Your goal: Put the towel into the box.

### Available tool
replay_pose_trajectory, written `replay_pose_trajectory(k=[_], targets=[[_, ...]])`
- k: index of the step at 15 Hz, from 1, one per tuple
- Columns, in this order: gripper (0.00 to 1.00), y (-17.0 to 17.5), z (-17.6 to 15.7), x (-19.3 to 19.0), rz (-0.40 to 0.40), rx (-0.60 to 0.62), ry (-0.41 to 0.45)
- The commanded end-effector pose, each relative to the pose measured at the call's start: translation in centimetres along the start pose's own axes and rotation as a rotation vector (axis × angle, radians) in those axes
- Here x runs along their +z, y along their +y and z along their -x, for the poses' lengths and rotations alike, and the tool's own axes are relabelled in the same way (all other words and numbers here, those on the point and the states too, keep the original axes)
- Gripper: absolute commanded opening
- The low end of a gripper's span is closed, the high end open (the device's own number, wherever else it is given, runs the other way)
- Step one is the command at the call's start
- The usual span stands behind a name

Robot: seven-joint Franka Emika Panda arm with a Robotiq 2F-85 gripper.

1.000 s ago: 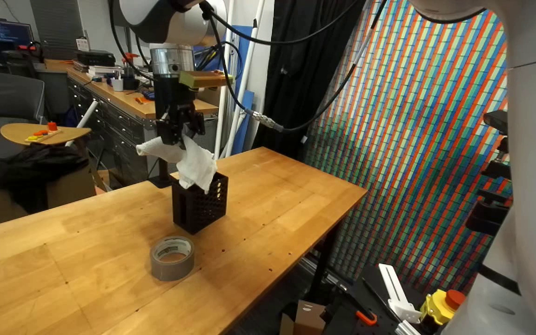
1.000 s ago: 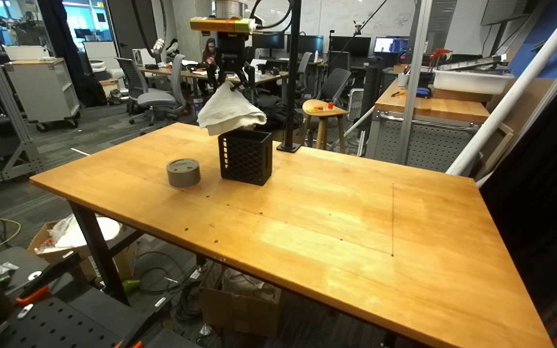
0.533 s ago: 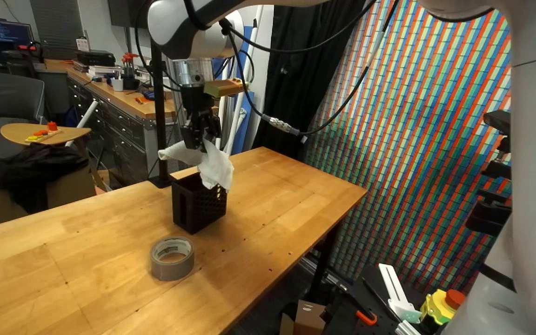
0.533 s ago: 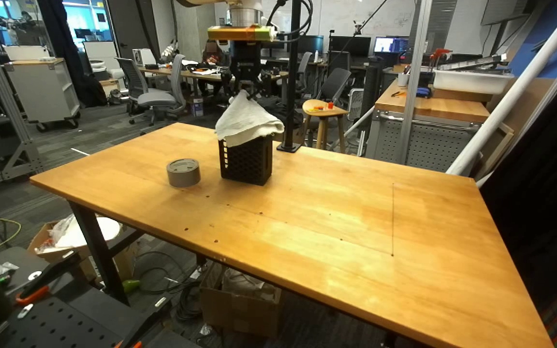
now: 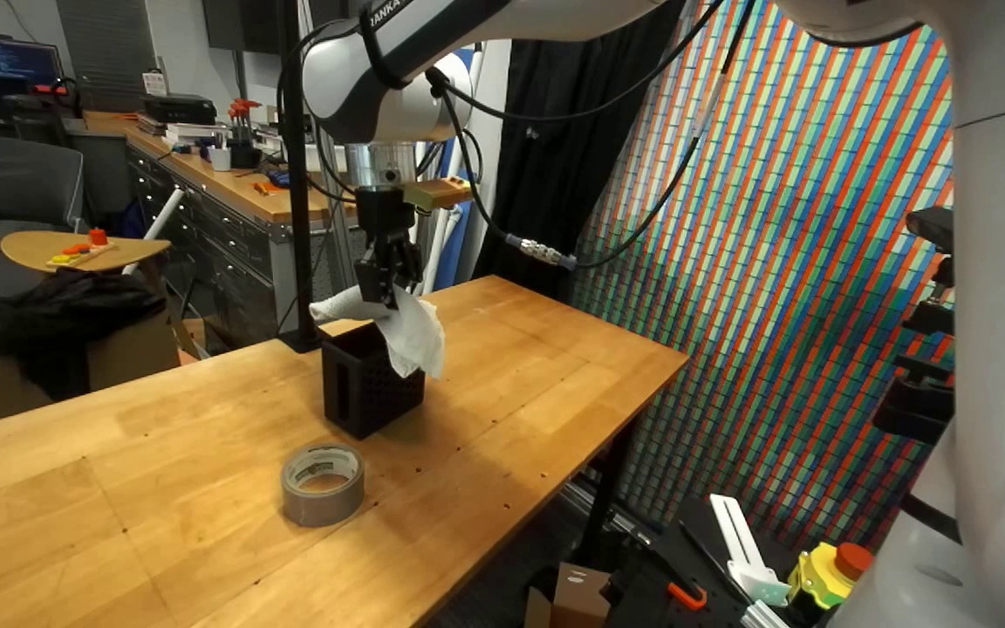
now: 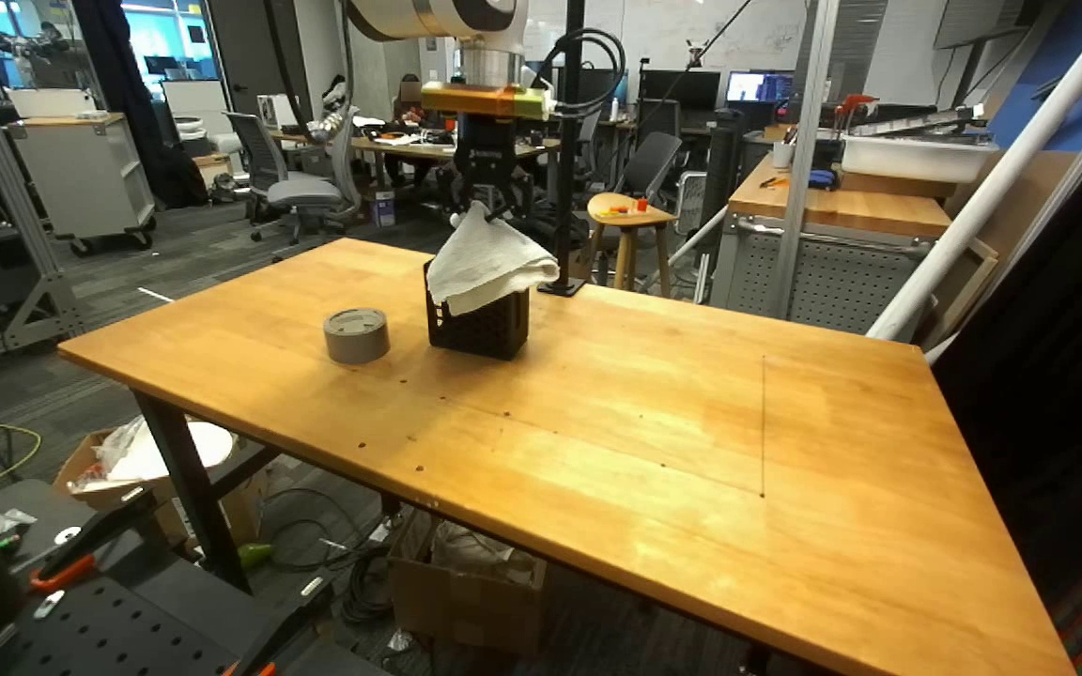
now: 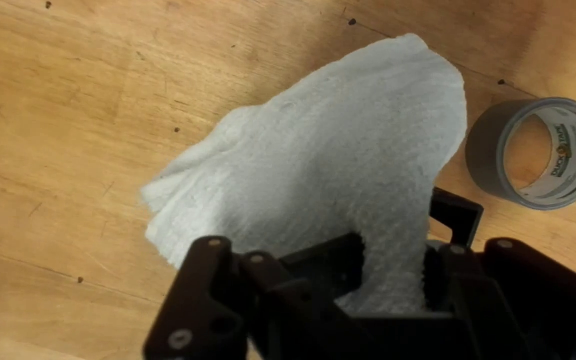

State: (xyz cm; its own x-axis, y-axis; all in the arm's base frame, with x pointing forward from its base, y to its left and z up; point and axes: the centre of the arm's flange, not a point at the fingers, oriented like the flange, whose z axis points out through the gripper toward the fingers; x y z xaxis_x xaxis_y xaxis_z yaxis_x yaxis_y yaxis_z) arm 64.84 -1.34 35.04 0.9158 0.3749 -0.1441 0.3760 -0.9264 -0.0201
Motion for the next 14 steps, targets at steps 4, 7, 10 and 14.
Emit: replay_pose_trajectory(k=[4,7,10,14], targets=[[0.03,-3.0,-1.4,0.8,-0.012,-0.092,0.006],[0.03,-4.2,-1.8,0.7,0.001,-0.112,0.035],[0.03,-4.0,-1.5,0.6,0.022,-0.095,0.073],[0.04,-1.8,-0.5,2.7,0.007,-0.064,0.081]])
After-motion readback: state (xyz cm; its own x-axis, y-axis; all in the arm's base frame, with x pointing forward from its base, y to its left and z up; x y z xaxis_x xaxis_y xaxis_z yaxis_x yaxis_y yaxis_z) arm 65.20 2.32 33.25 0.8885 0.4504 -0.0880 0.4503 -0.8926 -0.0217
